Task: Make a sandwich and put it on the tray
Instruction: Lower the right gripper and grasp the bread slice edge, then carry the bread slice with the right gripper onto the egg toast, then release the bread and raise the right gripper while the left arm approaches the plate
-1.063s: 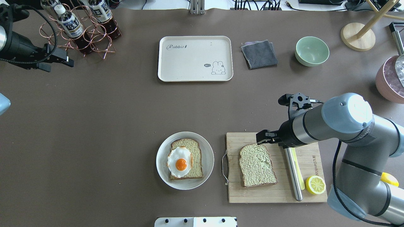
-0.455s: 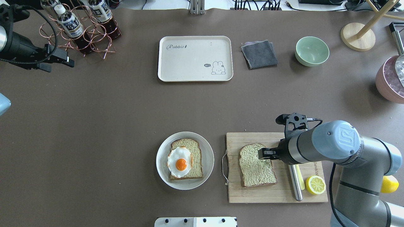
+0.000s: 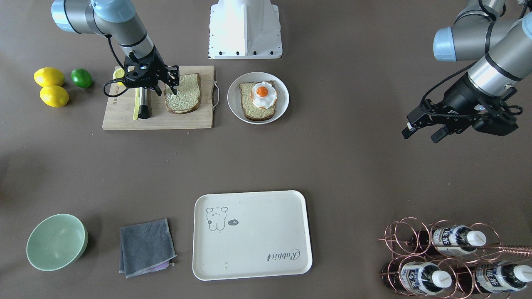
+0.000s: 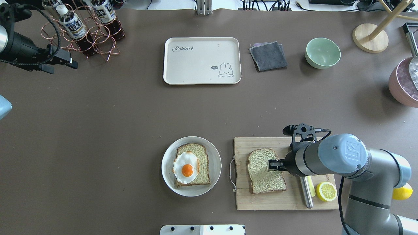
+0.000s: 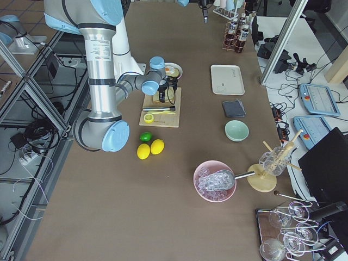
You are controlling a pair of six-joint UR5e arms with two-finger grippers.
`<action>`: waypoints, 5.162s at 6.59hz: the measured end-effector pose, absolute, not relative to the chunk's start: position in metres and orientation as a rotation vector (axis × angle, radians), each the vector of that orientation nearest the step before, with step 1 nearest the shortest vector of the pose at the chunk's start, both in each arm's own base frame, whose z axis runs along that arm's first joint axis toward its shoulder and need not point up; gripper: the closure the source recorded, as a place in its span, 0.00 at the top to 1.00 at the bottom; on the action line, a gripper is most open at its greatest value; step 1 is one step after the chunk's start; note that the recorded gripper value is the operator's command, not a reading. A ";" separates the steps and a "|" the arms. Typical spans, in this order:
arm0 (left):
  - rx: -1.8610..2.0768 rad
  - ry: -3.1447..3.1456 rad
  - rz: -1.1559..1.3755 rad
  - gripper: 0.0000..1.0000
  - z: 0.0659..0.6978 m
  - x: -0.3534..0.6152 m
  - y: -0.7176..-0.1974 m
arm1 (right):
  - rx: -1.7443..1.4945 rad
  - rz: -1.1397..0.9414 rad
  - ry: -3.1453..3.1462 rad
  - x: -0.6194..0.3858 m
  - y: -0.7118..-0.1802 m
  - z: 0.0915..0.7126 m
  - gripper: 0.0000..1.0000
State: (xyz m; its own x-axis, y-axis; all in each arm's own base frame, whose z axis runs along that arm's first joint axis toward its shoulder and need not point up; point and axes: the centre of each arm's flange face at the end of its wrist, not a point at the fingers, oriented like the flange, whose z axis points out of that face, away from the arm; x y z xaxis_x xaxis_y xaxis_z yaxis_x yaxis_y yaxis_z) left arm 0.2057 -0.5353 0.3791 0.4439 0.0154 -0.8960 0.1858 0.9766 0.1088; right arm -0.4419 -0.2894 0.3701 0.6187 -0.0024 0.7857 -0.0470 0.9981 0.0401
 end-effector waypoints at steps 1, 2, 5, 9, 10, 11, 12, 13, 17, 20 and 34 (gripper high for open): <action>0.203 1.108 -0.106 0.97 0.379 0.206 -0.535 | 0.060 0.023 -0.900 -0.444 -0.287 0.371 0.39; 0.203 1.108 -0.106 0.97 0.379 0.206 -0.535 | 0.061 0.022 -0.896 -0.446 -0.286 0.373 0.39; 0.202 1.107 -0.106 0.97 0.380 0.206 -0.535 | 0.067 0.024 -0.888 -0.448 -0.286 0.376 0.00; 0.204 1.107 -0.103 0.97 0.379 0.206 -0.536 | 0.087 0.047 -0.932 -0.433 -0.287 0.353 0.00; 0.204 1.107 -0.102 0.97 0.379 0.206 -0.536 | 0.097 0.052 -0.966 -0.421 -0.287 0.337 0.00; 0.204 1.106 -0.102 0.97 0.380 0.206 -0.536 | 0.108 0.057 -1.006 -0.412 -0.286 0.318 0.00; 0.205 1.106 -0.101 0.97 0.380 0.206 -0.536 | 0.117 0.065 -1.053 -0.412 -0.287 0.294 0.00; 0.205 1.106 -0.101 0.97 0.380 0.206 -0.536 | 0.128 0.067 -1.089 -0.422 -0.290 0.272 0.00; 0.202 1.105 -0.102 0.97 0.383 0.206 -0.536 | 0.177 0.070 -1.115 -0.505 -0.291 0.229 0.00; 0.198 1.103 -0.104 0.97 0.388 0.207 -0.536 | 0.210 0.075 -1.092 -0.558 -0.292 0.215 0.00; 0.159 1.145 -0.158 0.97 0.333 0.316 -0.504 | 0.145 0.195 -1.061 -0.508 -0.369 0.195 1.00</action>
State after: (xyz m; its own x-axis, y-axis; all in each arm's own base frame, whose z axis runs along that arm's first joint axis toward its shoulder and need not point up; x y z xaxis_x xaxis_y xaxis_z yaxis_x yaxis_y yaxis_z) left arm 0.3164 -0.5036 0.3332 0.4042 -0.0433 -0.9136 0.2054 0.9777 0.0445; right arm -0.5083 -0.3693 0.1954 0.4732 0.0889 0.8765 -0.2281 0.9733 0.0244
